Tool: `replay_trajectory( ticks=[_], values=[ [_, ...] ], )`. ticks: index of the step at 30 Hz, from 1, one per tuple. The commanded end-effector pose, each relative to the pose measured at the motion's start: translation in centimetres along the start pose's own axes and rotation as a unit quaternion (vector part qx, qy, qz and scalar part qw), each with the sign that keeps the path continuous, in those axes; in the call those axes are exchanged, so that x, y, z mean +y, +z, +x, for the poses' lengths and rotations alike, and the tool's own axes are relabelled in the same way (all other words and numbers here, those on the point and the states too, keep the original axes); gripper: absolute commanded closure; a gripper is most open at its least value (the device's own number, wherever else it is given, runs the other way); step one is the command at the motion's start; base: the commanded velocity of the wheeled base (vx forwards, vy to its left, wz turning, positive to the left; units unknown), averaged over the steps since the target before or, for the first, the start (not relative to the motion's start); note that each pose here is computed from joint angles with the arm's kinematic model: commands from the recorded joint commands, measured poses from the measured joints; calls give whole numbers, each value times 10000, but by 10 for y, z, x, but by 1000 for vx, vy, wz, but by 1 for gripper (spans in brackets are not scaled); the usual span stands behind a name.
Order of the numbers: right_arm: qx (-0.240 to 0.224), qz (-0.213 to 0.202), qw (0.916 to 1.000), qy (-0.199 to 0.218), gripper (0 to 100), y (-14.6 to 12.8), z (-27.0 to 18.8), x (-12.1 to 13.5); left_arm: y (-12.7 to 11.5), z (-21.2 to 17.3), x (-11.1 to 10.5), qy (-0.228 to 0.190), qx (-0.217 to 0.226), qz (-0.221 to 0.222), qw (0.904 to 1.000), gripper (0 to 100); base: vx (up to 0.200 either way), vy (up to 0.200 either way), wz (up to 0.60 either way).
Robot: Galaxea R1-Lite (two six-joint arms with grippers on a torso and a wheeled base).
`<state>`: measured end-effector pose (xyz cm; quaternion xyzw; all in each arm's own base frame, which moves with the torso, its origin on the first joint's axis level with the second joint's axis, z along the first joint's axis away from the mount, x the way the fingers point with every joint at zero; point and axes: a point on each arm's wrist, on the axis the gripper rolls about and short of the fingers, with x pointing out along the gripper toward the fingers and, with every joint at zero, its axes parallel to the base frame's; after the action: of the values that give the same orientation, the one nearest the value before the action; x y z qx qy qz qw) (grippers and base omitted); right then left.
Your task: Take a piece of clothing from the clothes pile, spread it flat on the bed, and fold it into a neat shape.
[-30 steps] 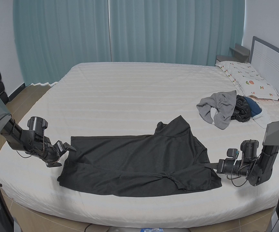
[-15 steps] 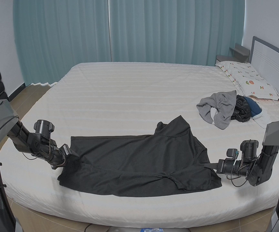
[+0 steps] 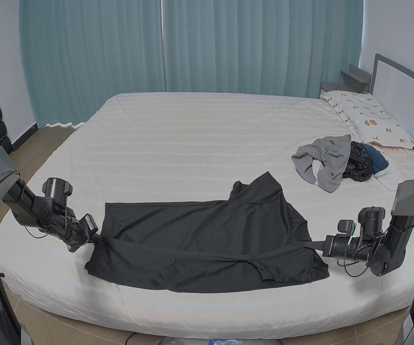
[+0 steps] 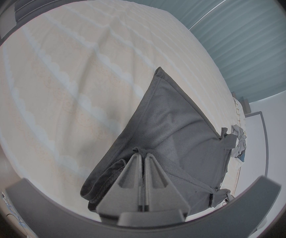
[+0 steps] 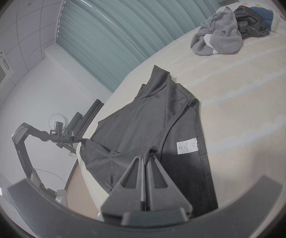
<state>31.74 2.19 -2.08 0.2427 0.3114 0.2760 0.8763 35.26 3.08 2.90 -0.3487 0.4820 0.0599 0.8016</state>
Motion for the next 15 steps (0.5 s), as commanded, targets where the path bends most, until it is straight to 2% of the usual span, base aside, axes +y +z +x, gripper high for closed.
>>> replay_trajectory(
  ticks=[1,9,15],
  values=[
    [-64,-46,10000,18,100,4,-8,7,-3,-24,-2,-81,-178,-1,9998,100,0,0,0],
    [-281,-143,9995,41,100,8,-26,18,-18,-59,0,-213,-304,-11,9993,100,0,0,0],
    [-579,-33,9982,142,100,8,-42,31,-28,-73,5,-250,-304,-41,9992,100,0,0,0]
  ],
)
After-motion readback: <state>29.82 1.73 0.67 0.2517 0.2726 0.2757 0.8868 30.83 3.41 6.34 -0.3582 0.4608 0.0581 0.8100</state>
